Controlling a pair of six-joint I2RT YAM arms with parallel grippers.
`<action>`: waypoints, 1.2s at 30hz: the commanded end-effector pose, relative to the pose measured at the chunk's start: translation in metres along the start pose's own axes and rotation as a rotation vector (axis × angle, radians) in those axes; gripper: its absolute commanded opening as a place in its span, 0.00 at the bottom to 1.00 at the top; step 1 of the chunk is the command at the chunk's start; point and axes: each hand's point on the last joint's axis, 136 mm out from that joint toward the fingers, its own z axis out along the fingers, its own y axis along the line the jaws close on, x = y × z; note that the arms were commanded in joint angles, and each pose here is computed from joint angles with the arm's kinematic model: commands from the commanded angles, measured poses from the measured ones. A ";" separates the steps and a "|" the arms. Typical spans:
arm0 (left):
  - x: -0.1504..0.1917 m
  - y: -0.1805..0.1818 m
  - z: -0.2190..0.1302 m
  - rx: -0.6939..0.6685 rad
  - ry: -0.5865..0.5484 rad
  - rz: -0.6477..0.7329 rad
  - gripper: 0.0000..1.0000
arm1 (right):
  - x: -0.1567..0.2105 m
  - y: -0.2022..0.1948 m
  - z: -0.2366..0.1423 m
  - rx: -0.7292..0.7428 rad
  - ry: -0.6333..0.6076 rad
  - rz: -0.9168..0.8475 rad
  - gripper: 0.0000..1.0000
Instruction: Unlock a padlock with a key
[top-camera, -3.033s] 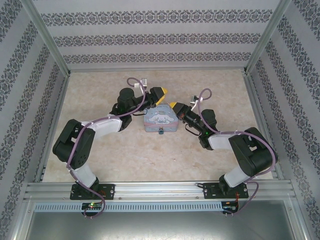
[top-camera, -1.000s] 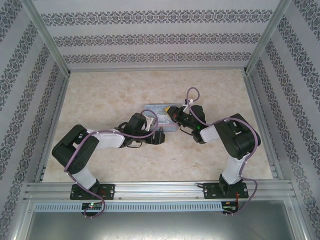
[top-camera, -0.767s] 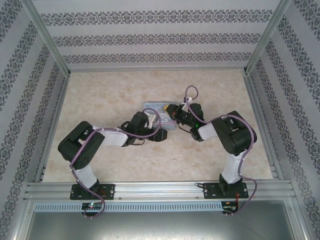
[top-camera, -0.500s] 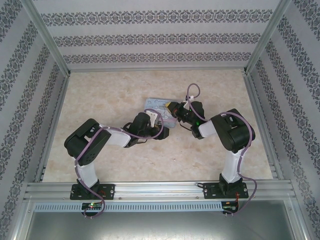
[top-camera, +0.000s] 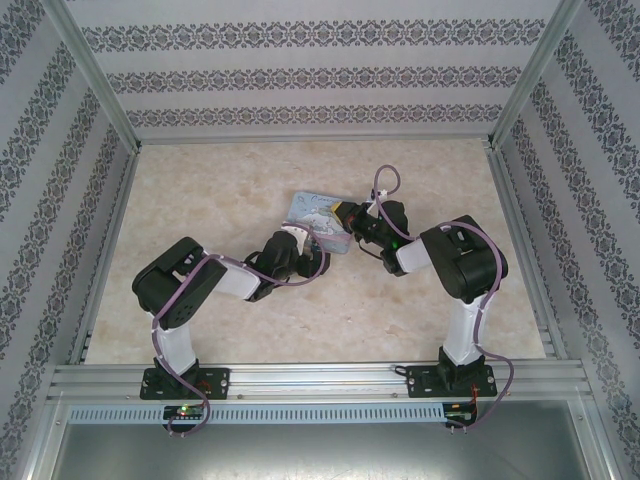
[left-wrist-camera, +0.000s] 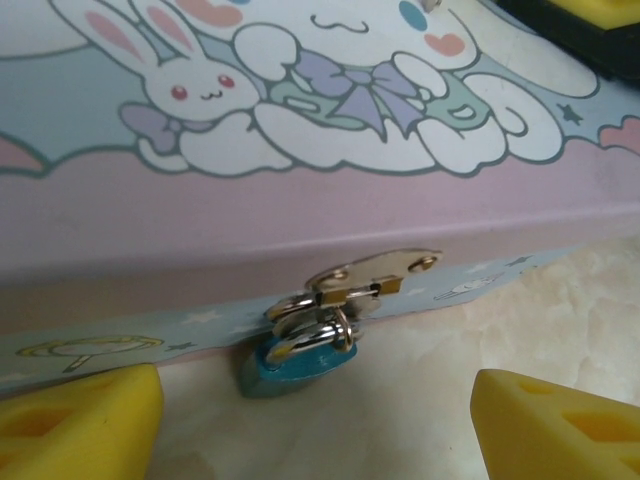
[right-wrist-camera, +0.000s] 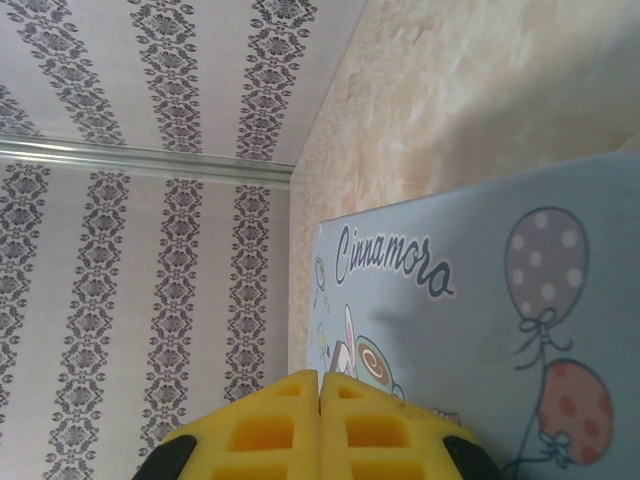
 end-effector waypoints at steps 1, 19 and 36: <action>0.016 0.008 0.013 -0.011 0.056 0.000 0.81 | -0.003 0.004 0.003 -0.023 0.003 -0.014 0.00; -0.010 -0.059 0.020 0.339 0.070 -0.119 0.81 | -0.002 -0.016 0.002 0.007 -0.004 0.002 0.00; -0.035 -0.060 0.002 0.436 -0.067 -0.356 0.79 | -0.006 -0.018 0.000 0.008 -0.009 0.005 0.00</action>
